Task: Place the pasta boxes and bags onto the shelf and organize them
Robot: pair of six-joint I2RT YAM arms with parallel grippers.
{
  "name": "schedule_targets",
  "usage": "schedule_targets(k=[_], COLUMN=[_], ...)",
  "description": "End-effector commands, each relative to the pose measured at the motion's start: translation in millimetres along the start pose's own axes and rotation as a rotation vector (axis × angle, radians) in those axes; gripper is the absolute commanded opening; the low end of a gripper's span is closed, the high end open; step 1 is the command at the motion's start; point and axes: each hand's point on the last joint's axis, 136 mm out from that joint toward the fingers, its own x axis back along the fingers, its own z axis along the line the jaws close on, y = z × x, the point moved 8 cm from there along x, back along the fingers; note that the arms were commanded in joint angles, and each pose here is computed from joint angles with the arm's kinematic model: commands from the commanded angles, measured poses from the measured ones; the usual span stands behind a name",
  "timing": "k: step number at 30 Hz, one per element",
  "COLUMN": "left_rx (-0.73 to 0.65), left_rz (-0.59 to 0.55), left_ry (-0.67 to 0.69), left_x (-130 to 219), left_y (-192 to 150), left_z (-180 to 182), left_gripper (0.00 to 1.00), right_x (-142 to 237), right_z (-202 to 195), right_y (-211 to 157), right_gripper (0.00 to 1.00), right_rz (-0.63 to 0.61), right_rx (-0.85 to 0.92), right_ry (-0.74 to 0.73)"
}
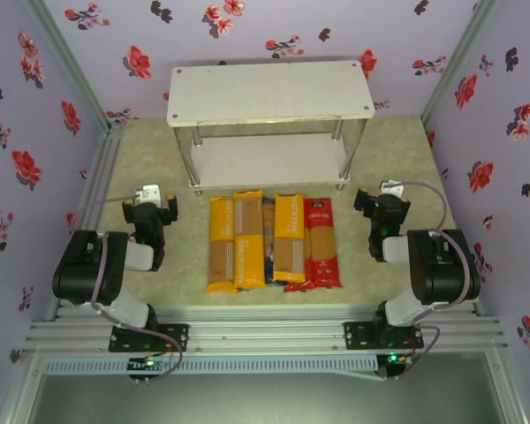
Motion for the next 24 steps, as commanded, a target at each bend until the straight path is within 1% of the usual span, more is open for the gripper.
schedule_targets(k=[1,15,19,22,24], left_rx=[0.029,0.032,0.049,0.051,0.053], left_rz=[-0.029,-0.018,0.011,0.013,0.013], left_ry=[0.014,0.007,-0.039,-0.047,-0.046], left_x=[-1.6,-3.3,-8.2,-8.8,-8.7], left_y=[10.5,10.5,11.1,11.5,11.2], left_z=[3.8,4.2,6.6,7.1,7.4], left_gripper=[1.0,1.0,1.0,0.99,0.95], right_x=[0.1,-0.3,-0.3,-0.1,0.0], right_z=[-0.3,0.0,-0.2,-0.3,-0.2], right_y=[1.0,0.9,0.8,0.2,1.2], right_gripper=[0.99,0.99,0.99,0.99,0.99], right_rz=[-0.016,-0.013,-0.013,-0.012,-0.015], right_rx=[0.004,0.004,0.004,0.003,0.002], right_ry=[0.007,0.007,0.007,0.007,0.007])
